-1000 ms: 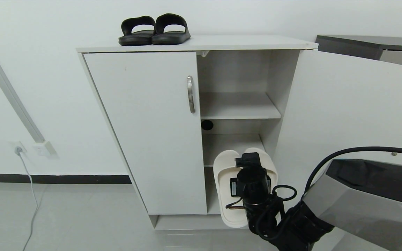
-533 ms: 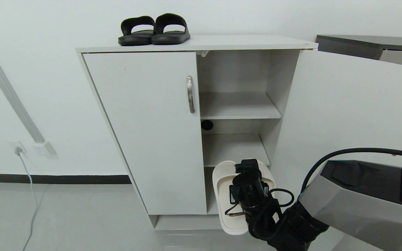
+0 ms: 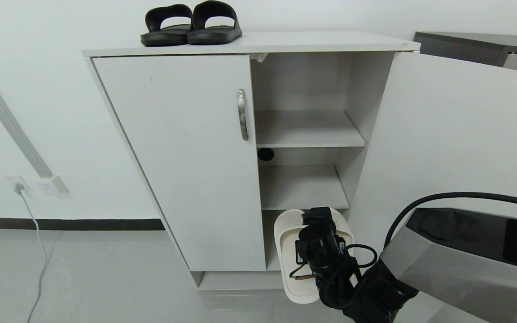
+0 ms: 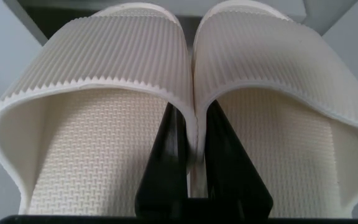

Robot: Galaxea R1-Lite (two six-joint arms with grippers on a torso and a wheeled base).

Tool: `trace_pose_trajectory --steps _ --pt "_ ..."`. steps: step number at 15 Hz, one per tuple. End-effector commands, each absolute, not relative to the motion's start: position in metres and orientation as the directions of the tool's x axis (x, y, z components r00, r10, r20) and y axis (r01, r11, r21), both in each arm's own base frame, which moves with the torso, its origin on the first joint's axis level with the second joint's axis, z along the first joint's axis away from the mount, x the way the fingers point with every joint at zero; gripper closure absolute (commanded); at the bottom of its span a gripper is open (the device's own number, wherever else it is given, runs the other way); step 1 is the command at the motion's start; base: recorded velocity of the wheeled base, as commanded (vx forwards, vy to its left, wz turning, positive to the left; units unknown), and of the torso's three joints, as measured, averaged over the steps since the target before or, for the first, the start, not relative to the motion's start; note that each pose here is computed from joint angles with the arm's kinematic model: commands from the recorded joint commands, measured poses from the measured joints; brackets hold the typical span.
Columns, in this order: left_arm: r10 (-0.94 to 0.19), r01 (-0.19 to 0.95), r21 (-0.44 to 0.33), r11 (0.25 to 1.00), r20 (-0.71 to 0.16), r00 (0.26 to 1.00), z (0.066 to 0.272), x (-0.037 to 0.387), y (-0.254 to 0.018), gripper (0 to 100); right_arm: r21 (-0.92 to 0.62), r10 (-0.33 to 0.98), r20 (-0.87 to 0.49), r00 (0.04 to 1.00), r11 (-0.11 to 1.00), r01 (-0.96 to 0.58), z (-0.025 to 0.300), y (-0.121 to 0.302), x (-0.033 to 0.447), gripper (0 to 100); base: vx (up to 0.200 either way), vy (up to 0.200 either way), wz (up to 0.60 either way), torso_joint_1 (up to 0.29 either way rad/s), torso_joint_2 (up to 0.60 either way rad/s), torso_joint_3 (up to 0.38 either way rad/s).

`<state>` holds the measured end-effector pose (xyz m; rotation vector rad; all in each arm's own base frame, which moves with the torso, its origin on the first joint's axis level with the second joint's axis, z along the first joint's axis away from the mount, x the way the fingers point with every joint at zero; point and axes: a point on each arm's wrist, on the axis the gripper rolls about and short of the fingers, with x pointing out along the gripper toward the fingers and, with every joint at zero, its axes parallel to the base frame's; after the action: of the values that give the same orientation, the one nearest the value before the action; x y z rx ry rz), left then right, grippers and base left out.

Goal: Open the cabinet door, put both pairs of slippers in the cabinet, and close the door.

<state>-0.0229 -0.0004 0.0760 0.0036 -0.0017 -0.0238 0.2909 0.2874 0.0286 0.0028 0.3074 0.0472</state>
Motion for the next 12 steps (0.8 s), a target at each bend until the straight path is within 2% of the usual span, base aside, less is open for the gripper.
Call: trace_pose_trajectory --steps 1,4,6,9,12 --pt "-0.025 0.025 0.005 1.000 0.000 1.000 0.0759 -0.0228 -0.0003 100 0.012 0.046 -0.307 0.951 0.999 -0.044 0.0259 0.2875 0.2916 100 0.000 0.000 0.00 0.002 0.00 -0.188" --pt "-0.025 0.025 0.003 1.000 0.000 1.000 0.0759 -0.0228 -0.0003 100 0.031 0.044 -0.305 0.951 0.999 -0.036 0.0240 0.2866 0.2950 100 0.000 0.000 0.00 0.002 0.00 -0.193" --pt "-0.023 0.023 0.003 1.000 0.000 1.000 0.0759 -0.0228 -0.0004 100 0.065 0.048 -0.251 0.967 0.997 -0.033 0.0258 0.2874 0.2960 100 0.000 0.000 0.00 0.010 0.01 -0.139" --pt "-0.025 0.025 0.003 1.000 0.000 1.000 0.0759 -0.0228 -0.0003 100 0.059 0.058 -0.177 0.982 0.997 -0.048 0.0257 0.2855 0.2977 100 0.000 0.000 0.00 0.000 0.00 0.000" --pt "-0.023 0.023 0.003 1.000 0.000 1.000 0.0759 -0.0228 -0.0004 100 0.036 0.061 -0.172 0.983 0.998 -0.055 0.0236 0.2842 0.2964 100 0.000 0.000 0.00 0.000 0.00 0.000"
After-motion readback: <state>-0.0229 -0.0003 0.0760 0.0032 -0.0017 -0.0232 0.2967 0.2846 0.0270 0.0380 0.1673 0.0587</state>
